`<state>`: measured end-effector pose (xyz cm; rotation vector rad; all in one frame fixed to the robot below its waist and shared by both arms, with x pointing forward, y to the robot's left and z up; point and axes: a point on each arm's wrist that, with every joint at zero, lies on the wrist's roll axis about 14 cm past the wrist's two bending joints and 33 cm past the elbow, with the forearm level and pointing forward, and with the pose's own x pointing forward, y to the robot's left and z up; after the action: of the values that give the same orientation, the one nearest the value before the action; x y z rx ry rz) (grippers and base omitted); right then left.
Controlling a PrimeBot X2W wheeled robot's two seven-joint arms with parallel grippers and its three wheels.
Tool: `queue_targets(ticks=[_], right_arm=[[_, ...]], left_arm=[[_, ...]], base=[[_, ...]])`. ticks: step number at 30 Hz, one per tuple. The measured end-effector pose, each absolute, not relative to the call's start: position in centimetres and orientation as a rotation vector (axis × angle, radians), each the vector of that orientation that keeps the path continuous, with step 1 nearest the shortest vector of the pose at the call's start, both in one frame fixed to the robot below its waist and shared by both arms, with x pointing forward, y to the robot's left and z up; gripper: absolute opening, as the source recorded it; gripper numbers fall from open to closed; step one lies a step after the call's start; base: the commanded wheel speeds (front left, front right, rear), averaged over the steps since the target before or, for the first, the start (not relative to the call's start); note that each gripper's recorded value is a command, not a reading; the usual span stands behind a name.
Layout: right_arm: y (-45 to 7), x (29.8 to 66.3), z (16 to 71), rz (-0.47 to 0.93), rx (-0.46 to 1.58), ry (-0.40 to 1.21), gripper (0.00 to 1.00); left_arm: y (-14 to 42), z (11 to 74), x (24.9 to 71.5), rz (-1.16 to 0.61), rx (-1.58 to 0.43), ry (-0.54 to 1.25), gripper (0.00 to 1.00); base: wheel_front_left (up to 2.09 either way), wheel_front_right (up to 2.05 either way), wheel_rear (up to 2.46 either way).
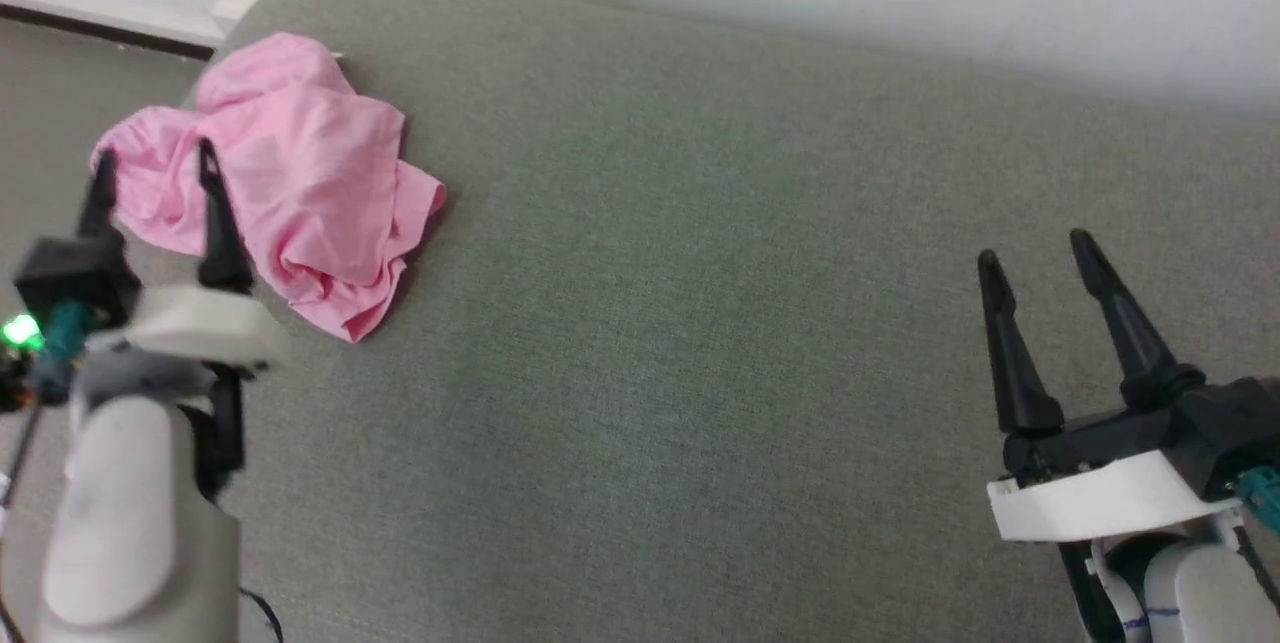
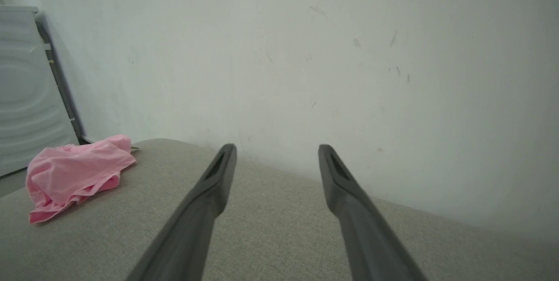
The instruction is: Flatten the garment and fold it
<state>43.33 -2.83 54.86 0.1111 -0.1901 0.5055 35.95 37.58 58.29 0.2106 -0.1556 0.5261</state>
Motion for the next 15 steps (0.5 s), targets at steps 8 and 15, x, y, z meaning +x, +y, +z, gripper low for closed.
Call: queue_targets(ticks=[8, 15], right_arm=[[-3.6, 45.6, 54.0, 0.506, 0.079, -0.215, 1.00], [-3.9, 47.5, 53.3, 0.518, 0.056, -0.251, 1.00]], left_arm=[[43.2, 57.9, 40.5, 0.543, 0.273, 0.001, 1.00], [46.1, 53.0, 43.8, 0.521, 0.208, 0.323, 1.00]], base=[[0.00, 0.00, 0.00], [0.00, 0.00, 0.00]])
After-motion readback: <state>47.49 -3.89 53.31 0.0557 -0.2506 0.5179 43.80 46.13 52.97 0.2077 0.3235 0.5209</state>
